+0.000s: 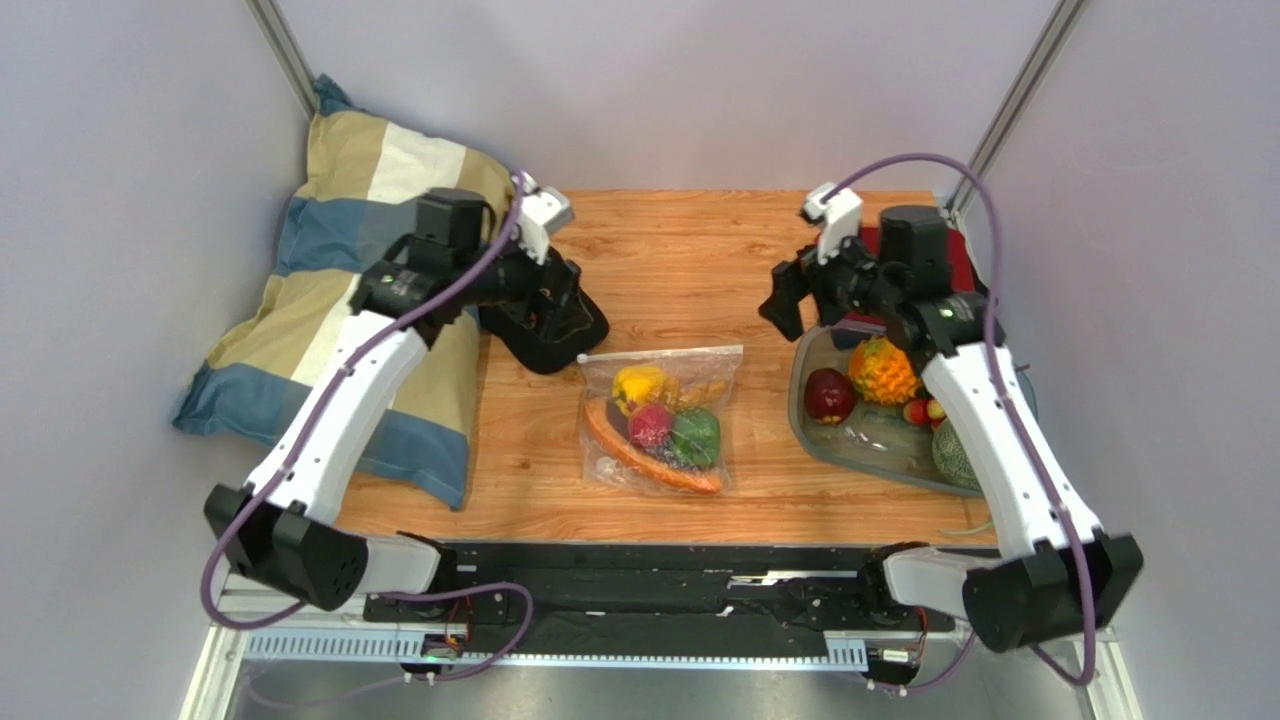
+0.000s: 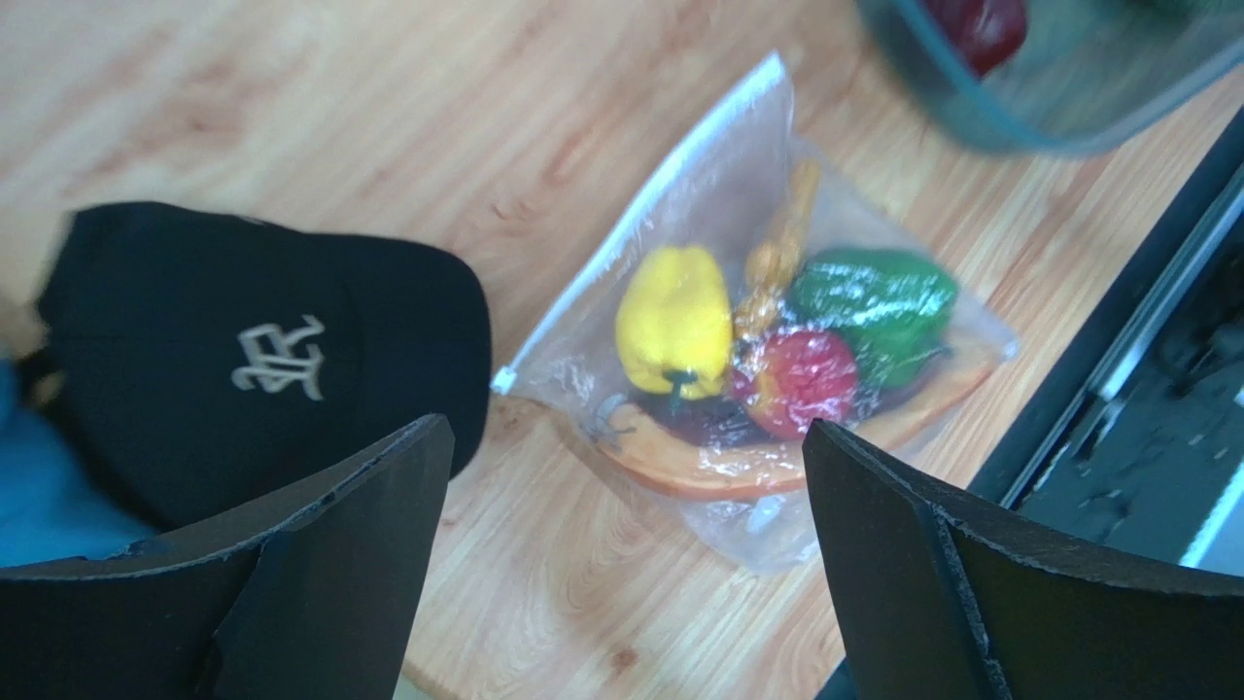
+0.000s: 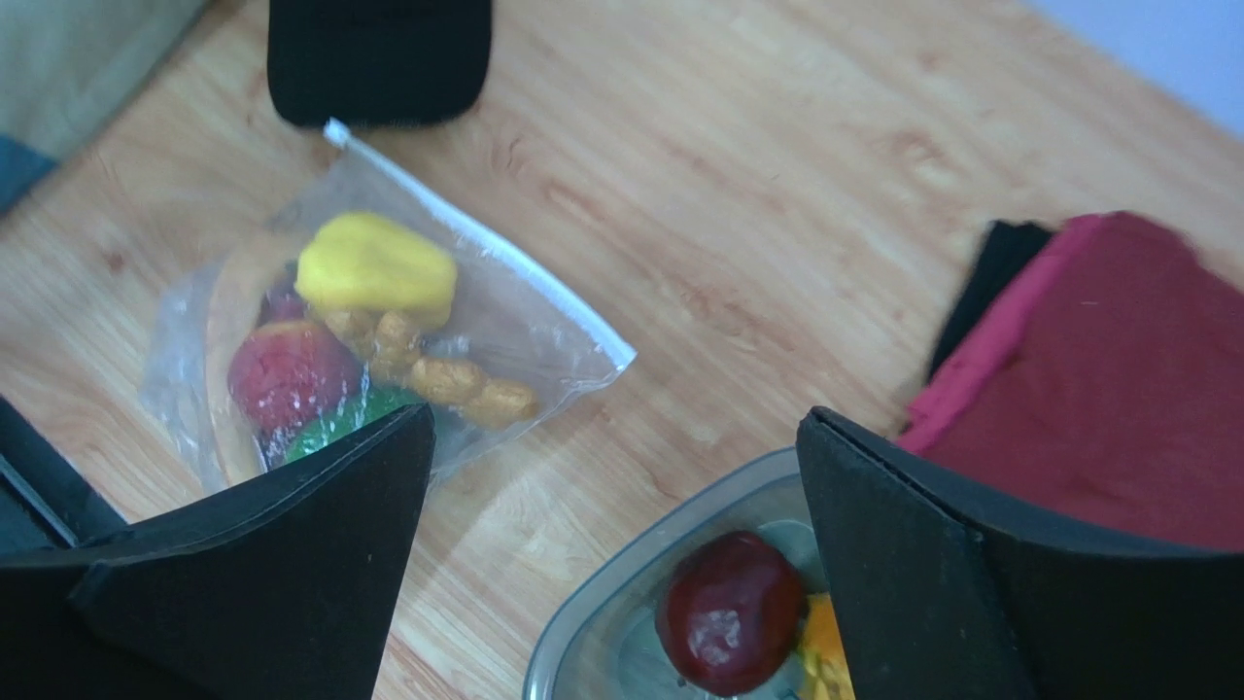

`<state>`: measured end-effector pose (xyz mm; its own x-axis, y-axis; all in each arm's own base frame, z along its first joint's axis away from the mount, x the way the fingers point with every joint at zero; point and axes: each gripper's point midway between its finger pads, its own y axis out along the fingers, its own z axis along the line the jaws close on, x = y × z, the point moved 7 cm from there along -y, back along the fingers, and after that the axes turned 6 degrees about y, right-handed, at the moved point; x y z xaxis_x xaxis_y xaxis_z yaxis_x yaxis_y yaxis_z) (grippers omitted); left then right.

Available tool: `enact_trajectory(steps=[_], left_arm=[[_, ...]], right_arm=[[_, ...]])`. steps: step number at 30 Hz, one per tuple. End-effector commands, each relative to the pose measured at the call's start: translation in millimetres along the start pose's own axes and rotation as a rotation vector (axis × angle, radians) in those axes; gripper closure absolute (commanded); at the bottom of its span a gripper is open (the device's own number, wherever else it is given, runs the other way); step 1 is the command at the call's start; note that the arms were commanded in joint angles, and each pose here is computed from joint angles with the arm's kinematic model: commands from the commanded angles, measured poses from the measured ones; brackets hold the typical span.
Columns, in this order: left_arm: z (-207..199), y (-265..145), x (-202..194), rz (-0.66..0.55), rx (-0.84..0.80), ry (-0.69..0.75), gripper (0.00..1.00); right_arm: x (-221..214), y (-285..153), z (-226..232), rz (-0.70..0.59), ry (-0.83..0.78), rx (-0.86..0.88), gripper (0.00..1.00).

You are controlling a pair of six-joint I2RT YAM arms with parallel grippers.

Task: Place the food in the zip-top bag and seal the zipper
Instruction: Place the zipper food storage bag at the center of the board, then reset both arms

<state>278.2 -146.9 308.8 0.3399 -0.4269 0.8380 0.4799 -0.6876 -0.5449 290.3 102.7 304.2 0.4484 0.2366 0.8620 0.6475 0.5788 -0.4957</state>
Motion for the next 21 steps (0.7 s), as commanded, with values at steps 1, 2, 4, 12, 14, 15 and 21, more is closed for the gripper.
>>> enact_trajectory(steps=[1, 2, 4, 12, 14, 15, 21], left_arm=[[0.1, -62.5, 26.1, -0.084, 0.057, -0.147, 0.01], [0.8, -71.8, 27.8, -0.092, 0.078, -0.164, 0.01], [4.7, -87.0, 26.0, -0.079, 0.115, -0.197, 0.01], [26.3, -116.3, -20.4, -0.031, 0.234, -0.384, 0.01], [29.5, -114.9, -33.8, -0.010, 0.259, -0.404, 0.01], [31.7, -115.7, -37.8, -0.009, 0.274, -0.412, 0.01], [41.0, -114.3, -44.1, 0.014, 0.338, -0.410, 0.01]], right_arm=[[22.7, -60.9, 1.6, -0.138, 0.086, -0.058, 0.00], [20.8, -67.8, 0.5, -0.145, 0.121, -0.070, 0.00], [13.8, -84.4, -9.7, -0.162, 0.188, -0.134, 0.00], [-41.2, -99.6, -49.1, -0.091, 0.514, -0.235, 0.00], [-49.7, -97.6, -48.7, -0.077, 0.523, -0.240, 0.00], [-50.7, -97.9, -47.5, -0.083, 0.521, -0.241, 0.00], [-49.5, -94.4, -52.0, -0.083, 0.537, -0.245, 0.00]])
